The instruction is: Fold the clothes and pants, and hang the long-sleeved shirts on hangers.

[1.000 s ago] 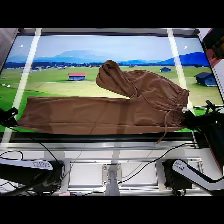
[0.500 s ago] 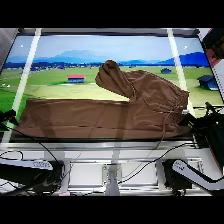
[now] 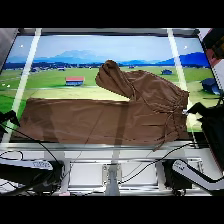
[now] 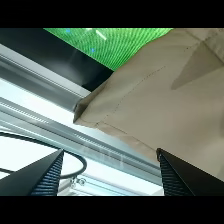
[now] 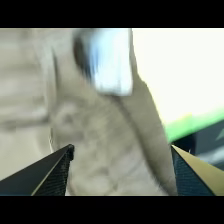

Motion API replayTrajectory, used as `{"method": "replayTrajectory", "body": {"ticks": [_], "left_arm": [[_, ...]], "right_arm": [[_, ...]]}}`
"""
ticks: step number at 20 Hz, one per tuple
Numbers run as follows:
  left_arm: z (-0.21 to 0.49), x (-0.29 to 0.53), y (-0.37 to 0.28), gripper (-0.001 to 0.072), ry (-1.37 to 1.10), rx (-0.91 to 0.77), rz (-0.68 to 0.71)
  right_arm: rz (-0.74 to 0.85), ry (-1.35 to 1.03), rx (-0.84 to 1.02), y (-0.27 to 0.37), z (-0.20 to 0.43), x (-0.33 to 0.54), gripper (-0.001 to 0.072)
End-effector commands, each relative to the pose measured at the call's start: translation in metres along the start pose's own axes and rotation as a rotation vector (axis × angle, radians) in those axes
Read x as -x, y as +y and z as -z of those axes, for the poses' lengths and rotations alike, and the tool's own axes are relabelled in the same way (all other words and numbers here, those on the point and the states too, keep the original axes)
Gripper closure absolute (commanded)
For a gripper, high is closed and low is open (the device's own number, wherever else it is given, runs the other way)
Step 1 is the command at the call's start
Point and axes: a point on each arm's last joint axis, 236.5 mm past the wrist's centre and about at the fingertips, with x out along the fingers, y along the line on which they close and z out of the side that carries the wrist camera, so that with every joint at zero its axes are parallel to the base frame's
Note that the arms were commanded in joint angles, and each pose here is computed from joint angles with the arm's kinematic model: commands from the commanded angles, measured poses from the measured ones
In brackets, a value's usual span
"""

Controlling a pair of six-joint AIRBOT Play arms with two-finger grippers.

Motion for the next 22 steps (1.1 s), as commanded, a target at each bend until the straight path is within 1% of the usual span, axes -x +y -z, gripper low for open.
{"method": "replayTrajectory", "body": {"ticks": [1,2,4,5,7,8,10,11,12,13,14,16,18,19,21,22], "left_arm": [[0.001,0.001,0.000,0.0062,0.004,0.001,-0.001],[0.001,0.001,0.000,0.0062,0.005,0.003,-0.001],[0.000,0.006,0.001,0.0062,-0.003,0.007,-0.001],[-0.004,0.012,0.002,0.0062,-0.025,0.010,-0.001],[-0.018,0.032,-0.004,0.0062,-0.103,0.013,0.026],[-0.029,0.046,-0.013,0.0063,-0.168,0.007,0.059],[-0.060,0.092,-0.049,0.0062,-0.373,-0.047,0.193],[-0.073,0.121,-0.076,0.0062,-0.489,-0.120,0.277],[-0.081,0.152,-0.105,0.0066,-0.605,-0.207,0.358],[-0.085,0.184,-0.137,0.0153,-0.728,-0.310,0.425],[-0.084,0.208,-0.163,0.0235,-0.819,-0.407,0.454],[-0.075,0.237,-0.215,0.0244,-0.938,-0.577,0.439],[-0.061,0.242,-0.266,0.0245,-0.972,-0.729,0.388],[-0.056,0.238,-0.286,0.0245,-0.980,-0.791,0.327],[-0.048,0.230,-0.317,0.0245,-1.001,-0.939,0.126],[-0.045,0.230,-0.331,0.0243,-1.022,-0.978,0.053]], "right_arm": [[0.031,-0.188,0.006,-0.006,-0.056,0.026,0.0073],[0.032,-0.186,-0.013,-0.012,-0.062,0.025,0.0109],[0.011,-0.113,-0.072,-0.028,-0.063,0.013,0.0129],[-0.042,-0.067,-0.082,-0.030,-0.062,0.005,0.0129],[-0.226,0.000,-0.071,-0.015,-0.057,-0.007,0.0130],[-0.313,0.021,-0.041,-0.006,-0.055,-0.012,0.0129],[-0.356,0.063,0.016,-0.004,-0.047,-0.025,0.0127],[-0.362,0.074,0.036,-0.005,-0.045,-0.030,0.0116],[-0.364,0.078,0.046,-0.006,-0.045,-0.034,0.0090],[-0.360,0.076,0.043,-0.008,-0.046,-0.038,0.0090],[-0.360,0.080,0.038,-0.009,-0.047,-0.042,0.0090],[-0.367,0.101,0.026,-0.010,-0.043,-0.051,0.0091],[-0.390,0.129,0.008,-0.008,-0.038,-0.060,0.0091],[-0.411,0.138,0.005,-0.005,-0.036,-0.063,0.0091],[-0.474,0.158,0.006,0.005,-0.033,-0.067,0.0091],[-0.506,0.171,0.008,0.010,-0.030,-0.068,0.0090]]}}
